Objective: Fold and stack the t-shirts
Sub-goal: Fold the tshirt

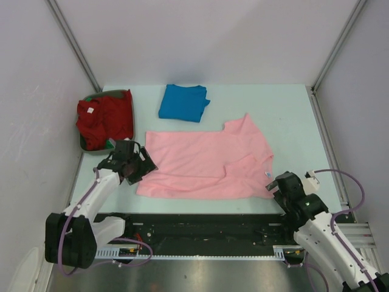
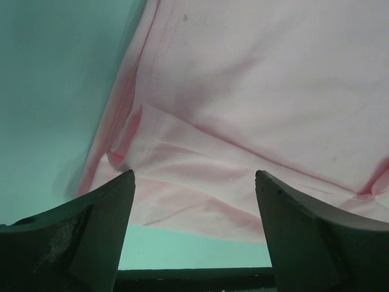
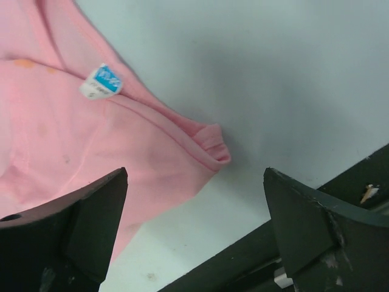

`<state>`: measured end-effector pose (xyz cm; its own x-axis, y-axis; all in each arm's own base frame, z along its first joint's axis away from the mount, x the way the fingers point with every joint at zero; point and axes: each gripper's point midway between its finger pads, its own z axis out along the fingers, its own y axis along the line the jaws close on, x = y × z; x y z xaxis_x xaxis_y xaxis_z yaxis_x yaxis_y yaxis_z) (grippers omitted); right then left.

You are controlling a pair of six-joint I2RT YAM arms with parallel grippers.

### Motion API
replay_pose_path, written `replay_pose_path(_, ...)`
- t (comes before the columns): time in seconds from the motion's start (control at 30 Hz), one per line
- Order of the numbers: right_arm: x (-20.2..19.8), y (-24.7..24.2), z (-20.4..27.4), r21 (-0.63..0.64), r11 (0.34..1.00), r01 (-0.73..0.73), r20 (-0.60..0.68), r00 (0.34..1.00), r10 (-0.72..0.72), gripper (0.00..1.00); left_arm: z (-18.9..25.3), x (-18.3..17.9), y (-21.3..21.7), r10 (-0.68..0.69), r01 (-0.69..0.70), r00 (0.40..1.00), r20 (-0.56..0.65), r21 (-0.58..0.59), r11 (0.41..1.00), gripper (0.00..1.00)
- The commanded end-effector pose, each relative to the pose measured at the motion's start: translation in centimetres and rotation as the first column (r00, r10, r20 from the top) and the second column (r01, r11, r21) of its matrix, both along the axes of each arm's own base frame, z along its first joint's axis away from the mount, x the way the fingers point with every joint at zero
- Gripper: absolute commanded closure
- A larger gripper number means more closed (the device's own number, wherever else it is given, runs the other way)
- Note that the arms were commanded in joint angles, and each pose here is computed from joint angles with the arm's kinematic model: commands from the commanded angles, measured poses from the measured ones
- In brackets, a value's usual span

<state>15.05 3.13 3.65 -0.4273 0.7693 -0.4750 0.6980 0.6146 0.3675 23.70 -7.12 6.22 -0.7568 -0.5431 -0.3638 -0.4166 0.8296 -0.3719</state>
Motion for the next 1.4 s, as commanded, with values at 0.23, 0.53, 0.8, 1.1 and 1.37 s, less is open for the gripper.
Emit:
replay_pose_path(0.23,7.0,4.3,9.0,-0.106,0.955,-0.276,0.182,0.939,0.291,0.00,4.7,0.2,-1.7,-0.098,0.101,0.989,0.112,-0.021,0.995,0.11)
replay_pose_path(0.53,6.0,12.5,8.7,-0.301,0.635,-0.712,-0.021,0.670,0.742,0.00,5.0,-2.6,-5.3,-0.365,0.349,0.930,0.039,0.211,0.913,0.07)
replay_pose_path(0.8,2.6,16.4,5.0,-0.333,0.456,-0.825,-0.167,0.528,0.833,0.00,1.3,-5.8,-8.0,-0.454,0.438,0.890,-0.030,0.325,0.838,0.00)
replay_pose_path(1.1,-1.2,22.4,4.6,-0.388,0.157,-0.908,-0.174,0.240,0.955,0.00,4.0,-7.7,-13.1,-0.250,0.331,0.911,0.327,-0.224,0.917,0.00)
replay_pose_path(1.37,-3.1,22.1,4.6,-0.522,-0.083,-0.849,-0.382,0.146,0.913,0.01,6.2,-9.1,-12.7,-0.050,0.255,0.922,0.383,-0.506,0.824,0.00)
